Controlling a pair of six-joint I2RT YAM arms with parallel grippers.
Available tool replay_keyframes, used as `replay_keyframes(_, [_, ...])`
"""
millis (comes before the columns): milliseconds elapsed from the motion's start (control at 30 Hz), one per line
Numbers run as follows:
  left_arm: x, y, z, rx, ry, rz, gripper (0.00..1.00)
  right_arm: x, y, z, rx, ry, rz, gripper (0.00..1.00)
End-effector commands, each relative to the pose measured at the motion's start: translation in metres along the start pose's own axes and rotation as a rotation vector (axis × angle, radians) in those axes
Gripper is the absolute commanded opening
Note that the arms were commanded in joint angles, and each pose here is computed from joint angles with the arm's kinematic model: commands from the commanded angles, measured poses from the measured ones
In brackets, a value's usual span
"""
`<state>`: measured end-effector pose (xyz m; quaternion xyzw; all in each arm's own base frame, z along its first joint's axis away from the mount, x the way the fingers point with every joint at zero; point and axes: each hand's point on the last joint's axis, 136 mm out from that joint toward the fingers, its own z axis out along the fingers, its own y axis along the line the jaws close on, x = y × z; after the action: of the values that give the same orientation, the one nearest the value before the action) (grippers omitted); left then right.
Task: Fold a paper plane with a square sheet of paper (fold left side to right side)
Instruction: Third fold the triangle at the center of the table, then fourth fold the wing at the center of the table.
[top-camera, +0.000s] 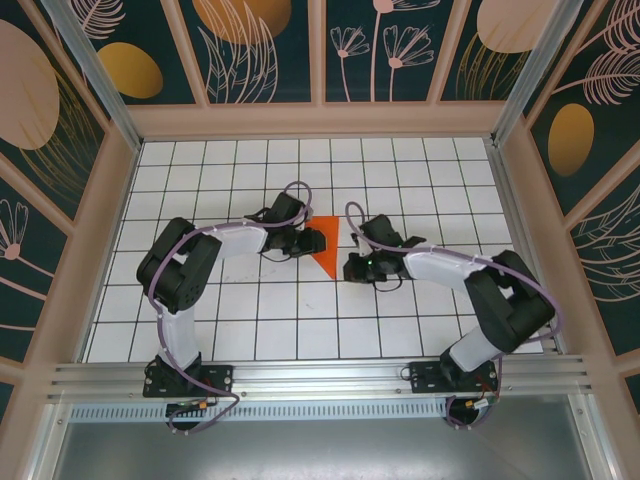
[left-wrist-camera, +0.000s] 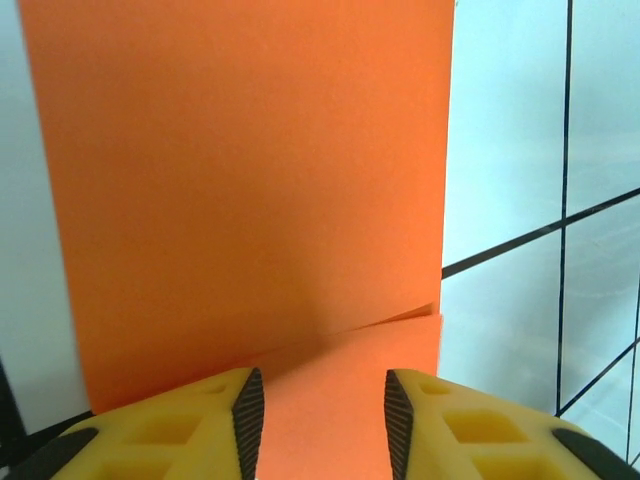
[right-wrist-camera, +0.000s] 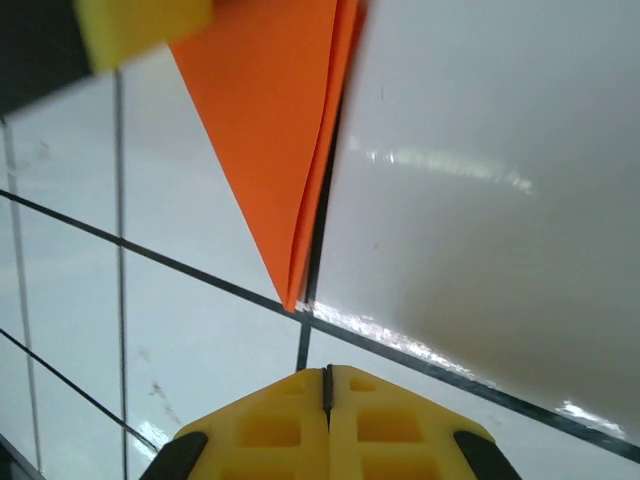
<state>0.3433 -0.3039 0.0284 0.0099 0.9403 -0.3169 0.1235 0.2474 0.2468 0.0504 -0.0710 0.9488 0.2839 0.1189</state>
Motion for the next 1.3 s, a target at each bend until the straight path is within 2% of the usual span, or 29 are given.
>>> replay_keyframes(0, [-0.024,-0.028,-0.027,0.032,-0.063,0.045,0.44,-0.022,-0.003,-0.023,0.013,-0.094,-0.026,0.12])
replay_keyframes(167, [-0.049,-0.053,-0.065,0.074,-0.15,0.081,0.5,-0.045,-0.013,-0.044,-0.011,-0.197,-0.001,0.19])
replay_keyframes(400, [-0.06,-0.025,-0.117,0.03,-0.278,0.048,0.59,-0.057,0.001,-0.052,-0.115,-0.257,-0.005,0.32])
replay_keyframes(467, [-0.055,-0.015,-0.124,0.015,-0.301,0.032,0.63,-0.059,0.003,-0.049,-0.118,-0.251,-0.007,0.34])
replay_keyframes(567, [-0.05,-0.009,-0.131,0.021,-0.333,0.007,0.7,-0.064,0.004,-0.042,-0.11,-0.244,-0.01,0.43])
replay_keyframes(633, [-0.038,0.001,-0.124,0.023,-0.318,-0.022,0.72,-0.065,0.006,-0.033,-0.115,-0.225,-0.017,0.5])
replay_keyframes(700, [-0.032,0.004,-0.118,0.04,-0.302,-0.041,0.73,-0.066,0.012,-0.023,-0.135,-0.197,-0.035,0.52])
replay_keyframes(967, [-0.022,0.008,-0.086,0.112,-0.224,-0.099,0.72,-0.075,0.018,0.013,-0.113,-0.135,-0.064,0.5])
replay_keyframes(1167, [-0.02,0.011,-0.071,0.125,-0.186,-0.116,0.72,-0.08,0.014,0.031,-0.098,-0.102,-0.065,0.4])
replay_keyframes(1267, [-0.019,0.014,-0.065,0.126,-0.172,-0.121,0.72,-0.083,0.015,0.034,-0.105,-0.1,-0.068,0.3])
